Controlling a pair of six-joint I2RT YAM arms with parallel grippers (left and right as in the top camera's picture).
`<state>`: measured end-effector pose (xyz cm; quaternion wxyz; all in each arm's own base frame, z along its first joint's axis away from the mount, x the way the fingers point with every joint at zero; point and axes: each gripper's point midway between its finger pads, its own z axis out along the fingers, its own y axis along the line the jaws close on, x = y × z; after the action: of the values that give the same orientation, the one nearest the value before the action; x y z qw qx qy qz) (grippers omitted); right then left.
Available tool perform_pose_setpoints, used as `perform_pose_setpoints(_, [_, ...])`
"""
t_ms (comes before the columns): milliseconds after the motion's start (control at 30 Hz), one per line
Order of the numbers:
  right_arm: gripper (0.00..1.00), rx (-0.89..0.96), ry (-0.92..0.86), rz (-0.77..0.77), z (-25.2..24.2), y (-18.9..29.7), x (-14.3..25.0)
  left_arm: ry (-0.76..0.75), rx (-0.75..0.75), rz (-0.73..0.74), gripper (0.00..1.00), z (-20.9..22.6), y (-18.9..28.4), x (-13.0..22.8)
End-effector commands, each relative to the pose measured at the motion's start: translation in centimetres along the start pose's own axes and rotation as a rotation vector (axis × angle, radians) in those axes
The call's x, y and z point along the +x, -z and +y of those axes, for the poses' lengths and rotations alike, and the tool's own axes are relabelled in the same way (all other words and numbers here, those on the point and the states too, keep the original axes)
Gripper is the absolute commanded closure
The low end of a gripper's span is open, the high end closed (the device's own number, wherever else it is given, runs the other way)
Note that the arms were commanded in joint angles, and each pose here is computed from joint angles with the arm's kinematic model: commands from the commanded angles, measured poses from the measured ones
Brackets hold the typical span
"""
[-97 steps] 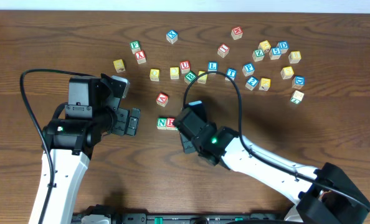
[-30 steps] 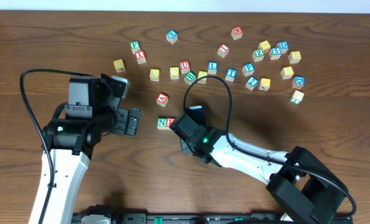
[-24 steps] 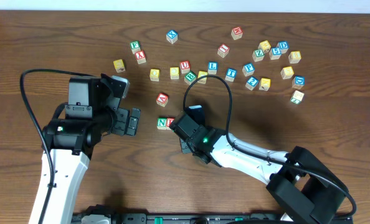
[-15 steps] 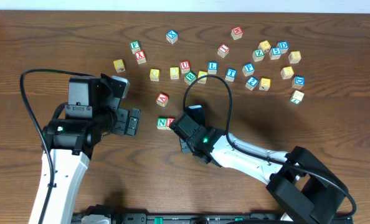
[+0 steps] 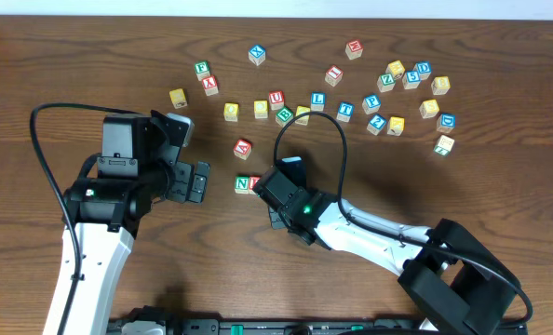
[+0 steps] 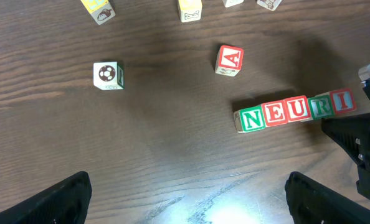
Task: Spell out NEURIPS
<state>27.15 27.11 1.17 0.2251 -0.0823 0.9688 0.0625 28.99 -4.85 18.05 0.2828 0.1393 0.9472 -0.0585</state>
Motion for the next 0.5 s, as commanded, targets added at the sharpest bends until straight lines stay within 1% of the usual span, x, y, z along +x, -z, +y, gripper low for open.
perform_pose_setpoints(0, [0.99,0.028,0.001,-0.007,-0.74,-0.36,-0.05,-0.007,-0.017,-0.026,0.02,0.35,0.66,-0.91])
perform_pose_setpoints(467, [0.99,0.036,0.007,-0.022,-0.84,-0.37,-0.34,-0.007,-0.017,-0.026,0.02,0.35,0.66,-0.91])
